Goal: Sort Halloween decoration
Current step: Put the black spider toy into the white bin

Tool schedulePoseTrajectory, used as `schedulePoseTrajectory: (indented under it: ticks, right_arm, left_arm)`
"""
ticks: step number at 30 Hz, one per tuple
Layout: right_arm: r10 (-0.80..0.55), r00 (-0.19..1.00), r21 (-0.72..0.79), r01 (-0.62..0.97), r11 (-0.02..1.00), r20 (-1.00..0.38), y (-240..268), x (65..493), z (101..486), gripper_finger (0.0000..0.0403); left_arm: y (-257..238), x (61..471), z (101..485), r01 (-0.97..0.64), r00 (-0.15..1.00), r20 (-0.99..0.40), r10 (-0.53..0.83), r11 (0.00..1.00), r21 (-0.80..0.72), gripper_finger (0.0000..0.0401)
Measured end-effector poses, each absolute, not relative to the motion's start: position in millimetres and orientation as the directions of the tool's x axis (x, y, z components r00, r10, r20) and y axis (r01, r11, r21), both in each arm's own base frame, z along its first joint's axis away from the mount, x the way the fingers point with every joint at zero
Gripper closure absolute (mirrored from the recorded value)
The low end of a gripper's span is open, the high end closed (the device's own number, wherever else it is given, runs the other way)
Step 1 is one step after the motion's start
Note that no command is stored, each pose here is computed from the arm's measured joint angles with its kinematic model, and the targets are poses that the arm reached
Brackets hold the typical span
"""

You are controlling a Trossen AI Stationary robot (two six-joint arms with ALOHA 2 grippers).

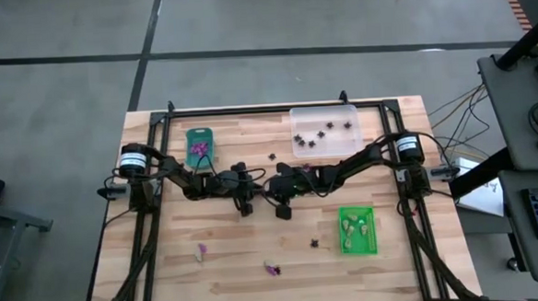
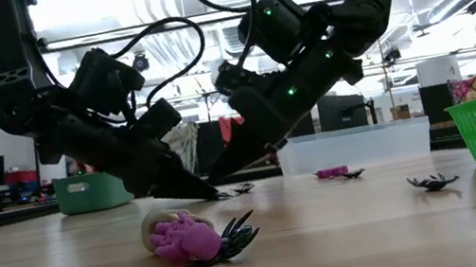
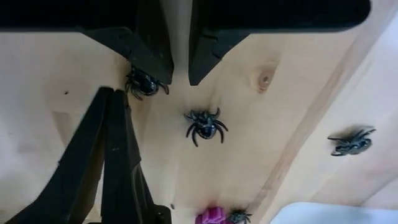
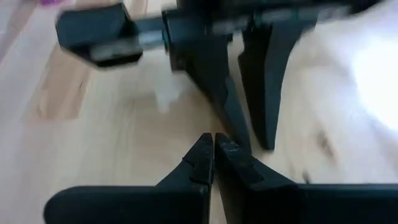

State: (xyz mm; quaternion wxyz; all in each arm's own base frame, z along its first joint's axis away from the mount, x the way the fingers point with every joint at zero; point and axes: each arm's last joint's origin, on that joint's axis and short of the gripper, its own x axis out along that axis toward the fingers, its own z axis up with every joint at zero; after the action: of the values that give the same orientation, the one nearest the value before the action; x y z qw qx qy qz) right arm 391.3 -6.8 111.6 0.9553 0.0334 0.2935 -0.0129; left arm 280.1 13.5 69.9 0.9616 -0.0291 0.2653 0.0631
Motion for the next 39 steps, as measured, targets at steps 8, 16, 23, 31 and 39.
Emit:
schedulePoseTrajectory:
  ticks: [8, 16, 23, 31, 39]
  right_arm:
    - [0.144, 0.752, 0.205, -0.012, 0.979, -0.643, 0.5, 383.7, 107.8, 0.0394]
    - [0.077, 0.758, 0.126, 0.006, 0.992, -0.648, 4.9, 387.0, 94.0, 0.0394]
    - [0.015, 0.774, 0.035, 0.009, 0.999, -0.634, 1.9, 385.8, 104.8, 0.0394]
    - [0.024, 0.829, 0.006, -0.025, 1.0, -0.559, 4.5, 384.3, 138.2, 0.0394]
    - [0.038, 0.798, 0.04, -0.017, 0.999, -0.602, 6.6, 379.0, 140.8, 0.0394]
  left_arm:
    - [10.6, 280.2, 69.8, -0.101, 0.855, -0.517, 0.037, 0.99, -0.097, 0.0363]
    - [7.8, 280.2, 69.8, -0.087, 0.857, -0.516, 0.007, 0.988, -0.132, 0.0363]
    - [3.0, 280.2, 69.9, -0.061, 0.857, -0.514, -0.026, 0.986, -0.153, 0.0363]
    - [-6.1, 276.6, 82.2, 0.08, 0.833, -0.503, -0.232, 0.949, -0.305, 0.0363]
    - [-4.3, 265.2, 86.1, 0.035, 0.774, -0.603, -0.194, 0.964, -0.265, 0.0363]
